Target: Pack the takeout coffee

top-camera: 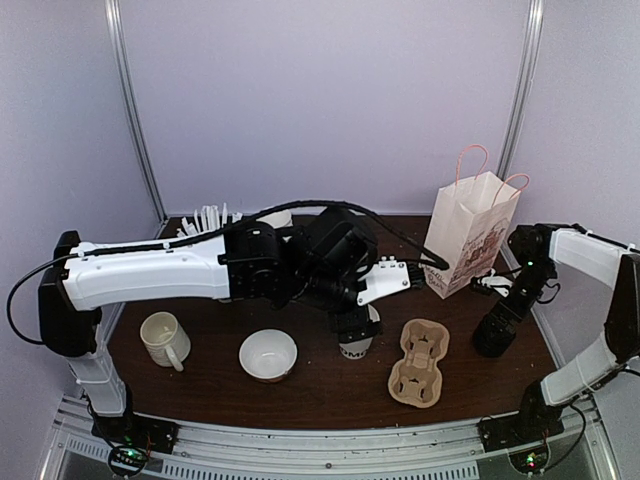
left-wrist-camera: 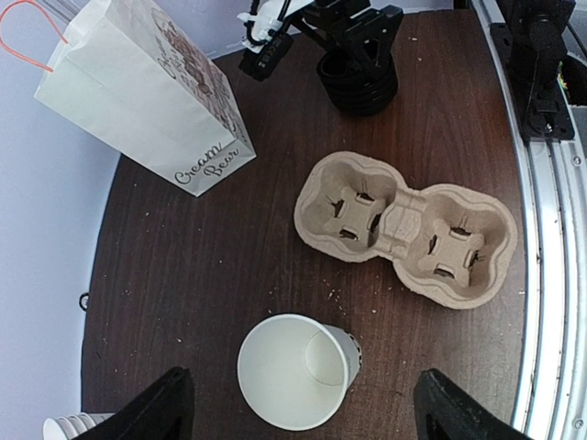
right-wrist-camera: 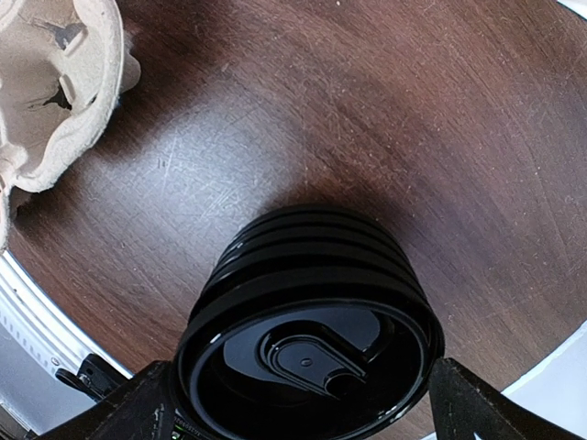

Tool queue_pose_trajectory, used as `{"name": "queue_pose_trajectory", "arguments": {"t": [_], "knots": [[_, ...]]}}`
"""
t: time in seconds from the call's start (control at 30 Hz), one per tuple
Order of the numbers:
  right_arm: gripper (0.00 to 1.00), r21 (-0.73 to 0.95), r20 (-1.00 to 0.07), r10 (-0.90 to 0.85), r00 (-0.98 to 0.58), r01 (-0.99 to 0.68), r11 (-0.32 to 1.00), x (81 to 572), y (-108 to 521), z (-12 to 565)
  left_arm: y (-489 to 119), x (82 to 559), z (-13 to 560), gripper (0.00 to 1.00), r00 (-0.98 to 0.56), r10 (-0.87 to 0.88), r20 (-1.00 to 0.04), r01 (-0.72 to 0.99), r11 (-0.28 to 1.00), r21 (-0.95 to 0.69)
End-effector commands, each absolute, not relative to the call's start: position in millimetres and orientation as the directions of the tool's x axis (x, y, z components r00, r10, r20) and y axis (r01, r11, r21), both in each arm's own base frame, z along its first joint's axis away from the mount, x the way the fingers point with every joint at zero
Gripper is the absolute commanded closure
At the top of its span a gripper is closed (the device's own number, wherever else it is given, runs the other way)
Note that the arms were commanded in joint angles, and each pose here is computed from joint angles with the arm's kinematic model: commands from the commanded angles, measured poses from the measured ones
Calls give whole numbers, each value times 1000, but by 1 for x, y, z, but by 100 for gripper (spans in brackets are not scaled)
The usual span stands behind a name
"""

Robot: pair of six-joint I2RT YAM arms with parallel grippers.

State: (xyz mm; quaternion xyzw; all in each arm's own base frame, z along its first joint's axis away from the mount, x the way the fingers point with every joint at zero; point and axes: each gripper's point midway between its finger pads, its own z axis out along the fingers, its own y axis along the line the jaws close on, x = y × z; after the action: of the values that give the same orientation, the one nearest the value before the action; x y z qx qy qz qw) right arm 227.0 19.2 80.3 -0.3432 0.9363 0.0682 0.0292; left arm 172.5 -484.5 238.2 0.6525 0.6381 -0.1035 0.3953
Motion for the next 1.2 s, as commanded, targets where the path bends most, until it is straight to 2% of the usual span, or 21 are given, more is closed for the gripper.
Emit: {"name": "queue_pose_trajectory", "arguments": {"t": [0.0, 0.4, 0.57, 0.97, 1.17], "knots": [[0, 90, -95, -637, -765, -644, 760, 228, 18, 78, -491, 175, 252, 14, 158, 707, -690, 918, 153, 366], [8, 99, -100, -632, -769, -640, 762, 230, 22, 83, -489, 175, 253, 14, 158, 706, -690, 919, 151, 365], [1, 89, -95, -629, -772, -636, 767, 230, 20, 83, -487, 175, 253, 14, 156, 707, -690, 919, 152, 364], [1, 67, -93, -617, -782, -623, 779, 235, 17, 83, -486, 175, 249, 15, 154, 711, -687, 920, 150, 362], [1, 2, -128, -675, -727, -680, 733, 220, 28, 113, -485, 178, 252, 15, 156, 708, -689, 914, 161, 371]]}}
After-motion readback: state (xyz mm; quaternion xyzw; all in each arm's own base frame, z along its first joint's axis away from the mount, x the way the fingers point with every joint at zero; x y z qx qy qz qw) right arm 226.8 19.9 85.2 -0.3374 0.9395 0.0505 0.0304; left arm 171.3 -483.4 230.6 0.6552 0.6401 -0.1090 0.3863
